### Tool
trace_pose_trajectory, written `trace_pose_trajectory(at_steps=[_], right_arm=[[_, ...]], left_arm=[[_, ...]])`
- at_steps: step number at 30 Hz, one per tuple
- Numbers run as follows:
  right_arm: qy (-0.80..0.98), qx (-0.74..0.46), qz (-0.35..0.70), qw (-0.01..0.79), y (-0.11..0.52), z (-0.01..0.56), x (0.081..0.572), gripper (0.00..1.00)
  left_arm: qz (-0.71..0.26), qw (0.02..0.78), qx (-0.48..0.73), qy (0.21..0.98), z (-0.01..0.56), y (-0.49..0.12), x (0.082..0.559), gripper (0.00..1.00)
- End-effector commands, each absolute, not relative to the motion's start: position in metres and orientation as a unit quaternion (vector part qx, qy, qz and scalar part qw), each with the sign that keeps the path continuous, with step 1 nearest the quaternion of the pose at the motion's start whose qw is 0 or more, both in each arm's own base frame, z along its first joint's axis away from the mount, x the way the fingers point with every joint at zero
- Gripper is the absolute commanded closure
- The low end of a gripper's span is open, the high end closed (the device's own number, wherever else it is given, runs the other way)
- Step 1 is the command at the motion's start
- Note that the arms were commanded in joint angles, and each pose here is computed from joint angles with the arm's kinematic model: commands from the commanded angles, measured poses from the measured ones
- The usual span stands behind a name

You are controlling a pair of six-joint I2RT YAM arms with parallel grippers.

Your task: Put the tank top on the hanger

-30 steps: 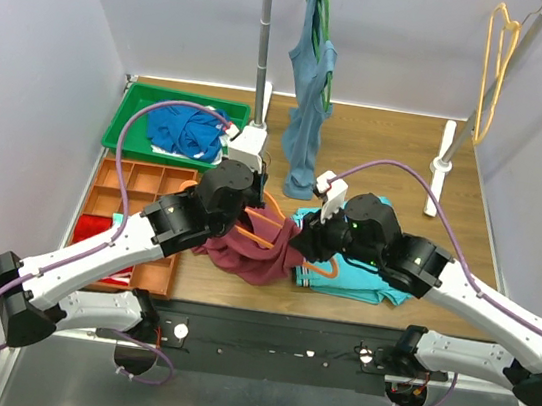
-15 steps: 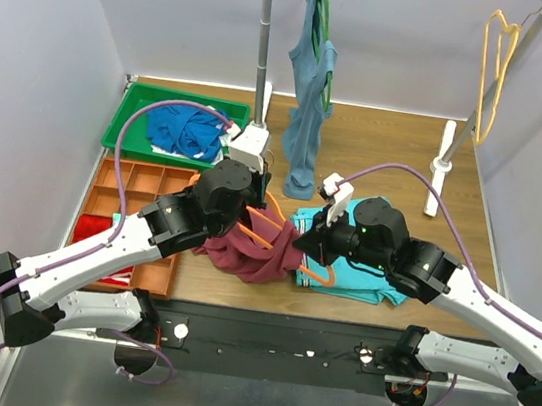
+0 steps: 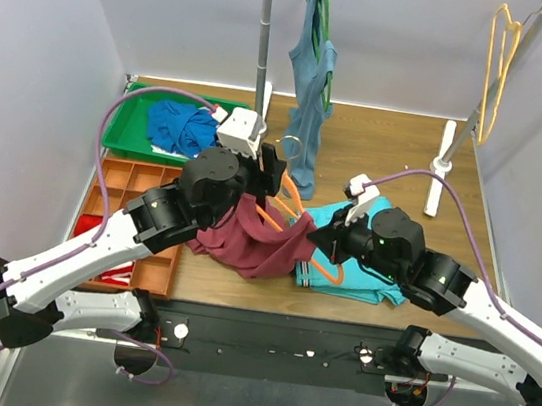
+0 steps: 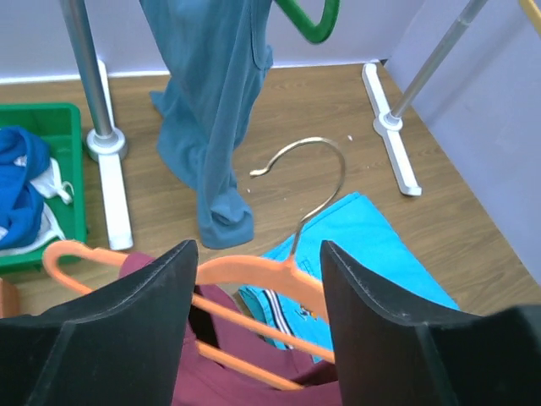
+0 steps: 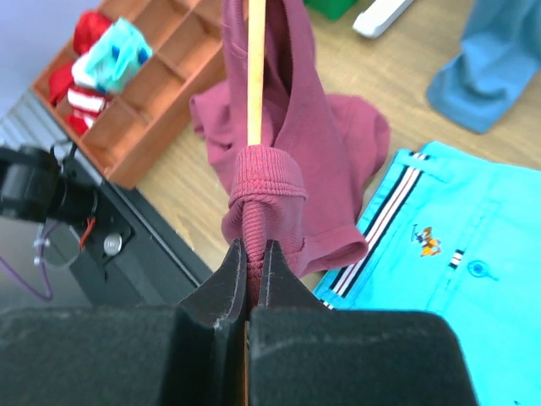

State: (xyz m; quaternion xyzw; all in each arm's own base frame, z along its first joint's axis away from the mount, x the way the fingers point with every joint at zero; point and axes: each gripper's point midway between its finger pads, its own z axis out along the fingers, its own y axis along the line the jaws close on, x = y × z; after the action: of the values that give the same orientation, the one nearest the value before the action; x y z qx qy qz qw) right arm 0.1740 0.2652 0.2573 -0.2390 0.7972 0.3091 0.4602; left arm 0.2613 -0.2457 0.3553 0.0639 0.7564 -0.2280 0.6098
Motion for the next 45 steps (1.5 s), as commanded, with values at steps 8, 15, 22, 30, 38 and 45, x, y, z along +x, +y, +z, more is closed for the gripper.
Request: trace_pose_trajectory(at_steps=[8,15,22,30,38,45], right_arm=[[0.736,-0.145,0.317,0.58,0.231,0.381,0.193,0.99],[0.725,-0.126,0.324,0.595,0.211,0.446,0.185,0.99],[0.727,-0.096,0.324,0.597,0.176,0.482,0.169,0.99],[0.734,-0.09,0.323,0.591,0.152,0.492,0.155,0.99],[0.768,-0.111,0.311,0.549,0.161,0.452,0.151,0.99],[0.787,-0.132,0.304,0.521,0.172,0.425,0.149,0.99]], left_arm=[[-0.277,0.642,0.031,0.714,0.425,-0.212,0.235,0.19],[-0.272,0.652,0.014,0.708,0.436,-0.194,0.23,0.19],[-0.278,0.646,0.012,0.711,0.431,-0.192,0.226,0.19],[-0.285,0.635,0.027,0.718,0.421,-0.203,0.227,0.28],[-0.314,0.606,0.067,0.728,0.396,-0.251,0.237,0.52],[-0.336,0.617,0.085,0.707,0.406,-0.278,0.247,0.39]])
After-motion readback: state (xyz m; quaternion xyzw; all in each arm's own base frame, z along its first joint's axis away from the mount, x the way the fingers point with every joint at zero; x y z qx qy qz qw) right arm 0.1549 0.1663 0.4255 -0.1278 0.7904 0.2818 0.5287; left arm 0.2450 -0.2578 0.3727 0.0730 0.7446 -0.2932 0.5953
